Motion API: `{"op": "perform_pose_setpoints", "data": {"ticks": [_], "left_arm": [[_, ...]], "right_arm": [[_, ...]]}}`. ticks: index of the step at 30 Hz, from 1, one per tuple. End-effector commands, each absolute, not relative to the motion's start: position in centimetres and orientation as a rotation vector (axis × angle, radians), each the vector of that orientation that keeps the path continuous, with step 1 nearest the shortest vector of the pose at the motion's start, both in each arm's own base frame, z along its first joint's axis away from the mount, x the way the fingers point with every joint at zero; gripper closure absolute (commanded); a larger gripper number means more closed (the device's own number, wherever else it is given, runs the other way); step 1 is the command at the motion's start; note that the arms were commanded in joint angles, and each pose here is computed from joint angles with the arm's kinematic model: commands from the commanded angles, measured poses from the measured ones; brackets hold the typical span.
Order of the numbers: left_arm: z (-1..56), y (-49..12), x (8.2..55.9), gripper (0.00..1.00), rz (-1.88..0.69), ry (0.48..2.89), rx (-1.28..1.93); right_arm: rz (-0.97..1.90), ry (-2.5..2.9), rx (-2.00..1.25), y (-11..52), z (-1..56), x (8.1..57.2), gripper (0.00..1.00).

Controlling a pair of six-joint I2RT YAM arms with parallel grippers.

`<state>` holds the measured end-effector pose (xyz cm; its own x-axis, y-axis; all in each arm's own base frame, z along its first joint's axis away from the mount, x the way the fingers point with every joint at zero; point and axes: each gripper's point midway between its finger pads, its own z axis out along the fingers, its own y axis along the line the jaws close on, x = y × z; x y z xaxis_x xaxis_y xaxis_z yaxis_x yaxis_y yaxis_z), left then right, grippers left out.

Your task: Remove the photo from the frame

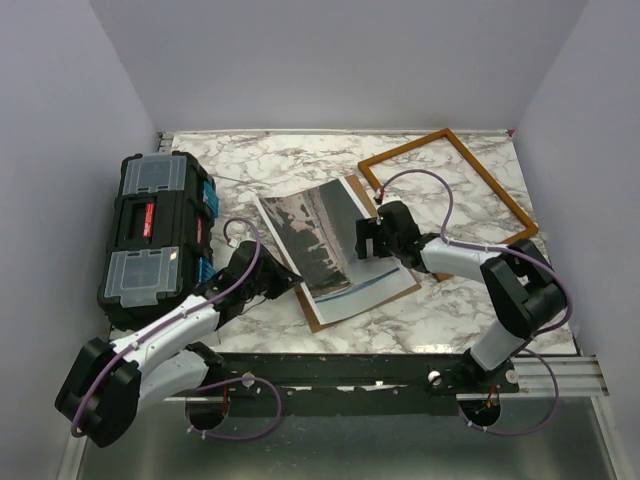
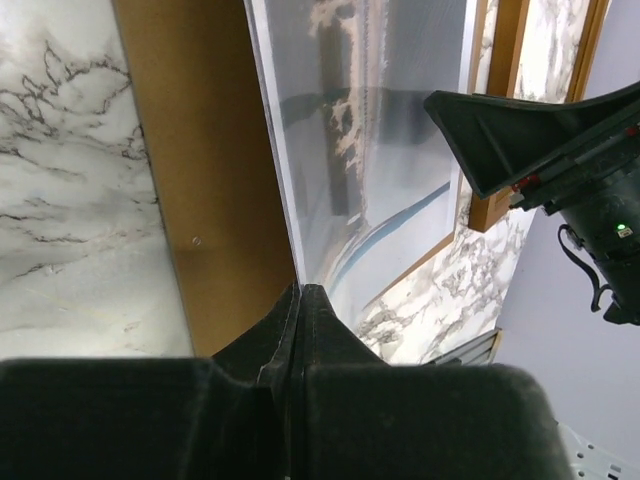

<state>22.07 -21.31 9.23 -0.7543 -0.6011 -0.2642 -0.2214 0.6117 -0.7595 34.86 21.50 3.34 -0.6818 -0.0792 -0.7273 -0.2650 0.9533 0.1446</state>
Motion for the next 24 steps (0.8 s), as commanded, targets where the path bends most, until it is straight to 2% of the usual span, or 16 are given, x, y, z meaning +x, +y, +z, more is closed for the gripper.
{"op": "perform_pose_setpoints", "data": {"ticks": [1,6,11,18,24], "left_arm": [[9.3,-22.3,21.0,1.00,-1.077,2.401,-0.641],[9.1,-21.3,20.6,1.00,-1.013,2.425,-0.714],[9.5,-20.6,20.5,1.00,-0.962,2.457,-0.749],[9.7,-20.3,20.6,1.00,-0.960,2.454,-0.784],[9.6,-19.7,20.5,1.00,-0.915,2.488,-0.820]], "right_arm": [[0.340,2.405,-0.326,21.9,3.8,31.9,0.02],[0.323,2.306,-0.383,22.8,8.6,30.5,0.00],[0.430,2.186,-0.578,26.9,12.0,24.8,0.00],[0.516,2.013,-0.882,31.0,13.0,15.2,0.02],[0.316,1.908,-1.051,32.5,12.3,10.5,0.06]]}}
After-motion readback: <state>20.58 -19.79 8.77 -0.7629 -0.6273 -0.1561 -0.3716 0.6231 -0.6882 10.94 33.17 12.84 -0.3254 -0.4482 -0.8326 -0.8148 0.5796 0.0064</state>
